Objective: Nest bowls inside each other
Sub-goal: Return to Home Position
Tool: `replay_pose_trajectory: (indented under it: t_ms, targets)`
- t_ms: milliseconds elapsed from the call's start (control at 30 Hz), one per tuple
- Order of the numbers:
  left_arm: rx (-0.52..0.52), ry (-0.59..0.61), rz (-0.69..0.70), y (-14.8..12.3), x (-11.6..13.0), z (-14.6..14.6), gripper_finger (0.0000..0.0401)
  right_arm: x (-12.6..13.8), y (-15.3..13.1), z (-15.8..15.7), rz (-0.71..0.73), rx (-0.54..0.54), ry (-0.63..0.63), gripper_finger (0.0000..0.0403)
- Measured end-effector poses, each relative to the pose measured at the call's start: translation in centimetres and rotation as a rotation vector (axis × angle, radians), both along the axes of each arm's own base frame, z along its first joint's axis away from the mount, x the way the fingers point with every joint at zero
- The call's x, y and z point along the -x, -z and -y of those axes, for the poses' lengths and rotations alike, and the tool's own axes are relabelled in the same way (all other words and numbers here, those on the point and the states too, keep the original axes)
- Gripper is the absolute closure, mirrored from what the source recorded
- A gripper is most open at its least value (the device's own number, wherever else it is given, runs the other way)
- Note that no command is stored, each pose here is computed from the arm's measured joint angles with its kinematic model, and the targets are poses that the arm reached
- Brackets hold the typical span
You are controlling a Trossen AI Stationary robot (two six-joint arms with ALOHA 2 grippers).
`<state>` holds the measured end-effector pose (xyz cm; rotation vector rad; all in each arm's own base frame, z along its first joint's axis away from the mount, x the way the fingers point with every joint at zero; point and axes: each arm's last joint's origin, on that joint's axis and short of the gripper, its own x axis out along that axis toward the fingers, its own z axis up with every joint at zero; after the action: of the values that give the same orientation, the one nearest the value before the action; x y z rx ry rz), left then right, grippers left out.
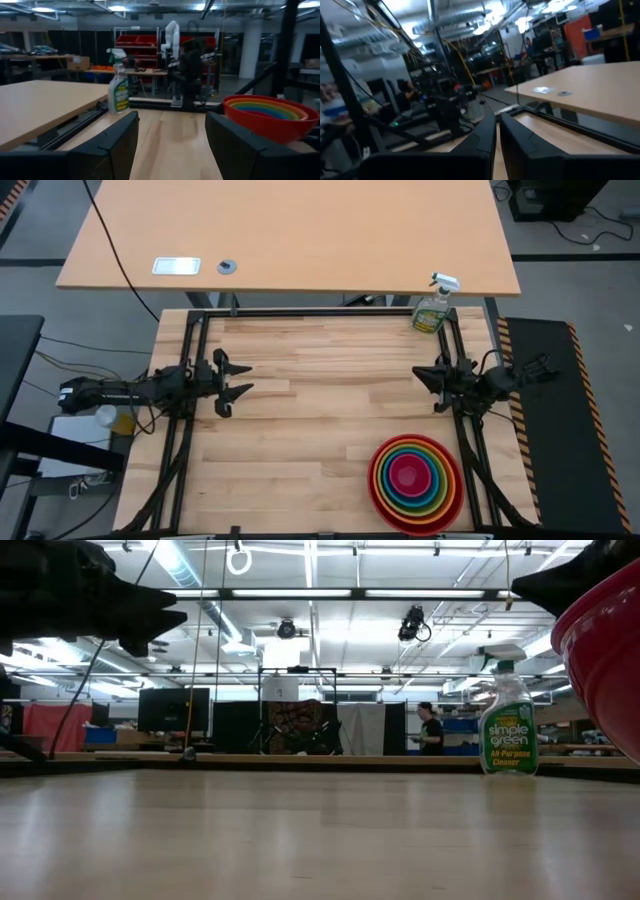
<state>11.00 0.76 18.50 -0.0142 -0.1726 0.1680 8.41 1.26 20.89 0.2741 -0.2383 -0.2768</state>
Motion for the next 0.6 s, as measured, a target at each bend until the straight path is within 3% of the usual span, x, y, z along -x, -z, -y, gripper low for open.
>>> replay_pose_trajectory:
  t_ms: [333, 600]
  targets:
    - [0.02, 0.065, -0.009, 0.2, 0.4, 0.7, 0.0168, -0.7, 2.0, 0.9, 0.044, -0.043, 0.067, 0.0391]
    - [-0.014, 0.065, 0.003, 0.0, 0.4, 0.7, 0.0168, -0.9, 2.0, 2.5, 0.067, -0.059, 0.103, 0.0392]
